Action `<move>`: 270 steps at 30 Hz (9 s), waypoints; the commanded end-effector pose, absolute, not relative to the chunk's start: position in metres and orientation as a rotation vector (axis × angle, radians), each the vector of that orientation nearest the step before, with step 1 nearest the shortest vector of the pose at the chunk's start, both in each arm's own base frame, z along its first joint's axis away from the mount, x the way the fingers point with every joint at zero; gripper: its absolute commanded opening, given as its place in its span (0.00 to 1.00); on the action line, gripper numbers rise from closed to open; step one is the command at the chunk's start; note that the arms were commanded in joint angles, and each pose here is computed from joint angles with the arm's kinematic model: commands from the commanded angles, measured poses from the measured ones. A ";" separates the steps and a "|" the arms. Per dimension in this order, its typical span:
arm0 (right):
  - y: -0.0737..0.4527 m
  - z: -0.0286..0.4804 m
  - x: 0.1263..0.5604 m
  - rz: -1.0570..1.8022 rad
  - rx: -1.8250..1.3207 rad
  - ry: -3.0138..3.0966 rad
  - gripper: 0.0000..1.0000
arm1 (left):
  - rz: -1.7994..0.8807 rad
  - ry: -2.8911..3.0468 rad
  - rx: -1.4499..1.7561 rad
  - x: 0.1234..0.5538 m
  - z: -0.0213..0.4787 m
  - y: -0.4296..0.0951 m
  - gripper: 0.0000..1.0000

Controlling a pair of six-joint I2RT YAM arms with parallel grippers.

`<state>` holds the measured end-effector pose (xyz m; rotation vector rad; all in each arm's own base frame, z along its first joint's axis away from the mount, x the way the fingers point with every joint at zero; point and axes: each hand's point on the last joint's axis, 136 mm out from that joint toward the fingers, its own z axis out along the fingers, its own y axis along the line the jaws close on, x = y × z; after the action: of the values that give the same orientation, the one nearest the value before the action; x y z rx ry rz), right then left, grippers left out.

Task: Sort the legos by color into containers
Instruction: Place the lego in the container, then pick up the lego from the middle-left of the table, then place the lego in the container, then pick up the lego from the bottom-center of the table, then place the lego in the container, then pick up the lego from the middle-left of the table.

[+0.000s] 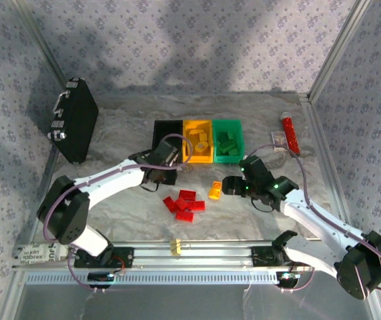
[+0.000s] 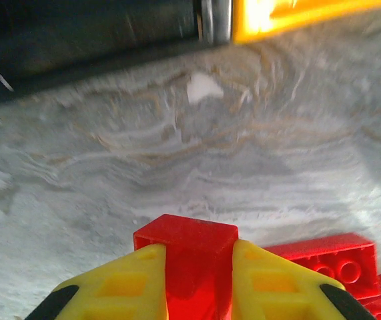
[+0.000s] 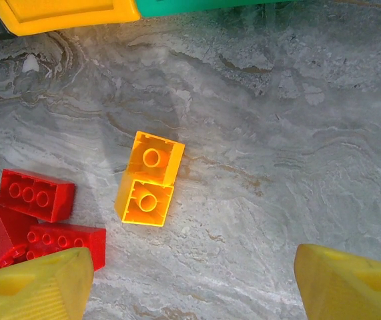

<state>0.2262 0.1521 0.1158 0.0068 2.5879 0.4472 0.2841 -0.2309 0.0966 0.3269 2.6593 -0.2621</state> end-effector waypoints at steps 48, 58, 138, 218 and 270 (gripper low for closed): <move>0.156 0.115 0.226 0.524 0.036 2.586 0.81 | -0.452 2.714 0.034 0.187 0.084 -0.200 0.71; 0.170 0.115 0.229 0.512 0.015 2.590 0.80 | -0.500 2.664 -0.325 0.183 0.073 -0.194 0.67; 0.132 0.123 0.198 0.510 0.112 2.550 0.79 | -0.217 2.607 -0.048 0.422 0.142 -0.198 0.68; 0.364 0.082 0.215 0.099 -0.865 2.670 0.34 | -0.396 2.409 -0.169 0.178 0.134 -0.104 0.76; 0.272 0.254 0.315 0.416 -0.360 2.373 0.73 | -0.434 2.462 0.578 0.145 0.122 -0.252 0.79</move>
<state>0.3184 0.2854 0.2573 -0.4333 2.3806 0.4001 0.1463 -0.2271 0.1105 0.5133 2.4852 -0.3524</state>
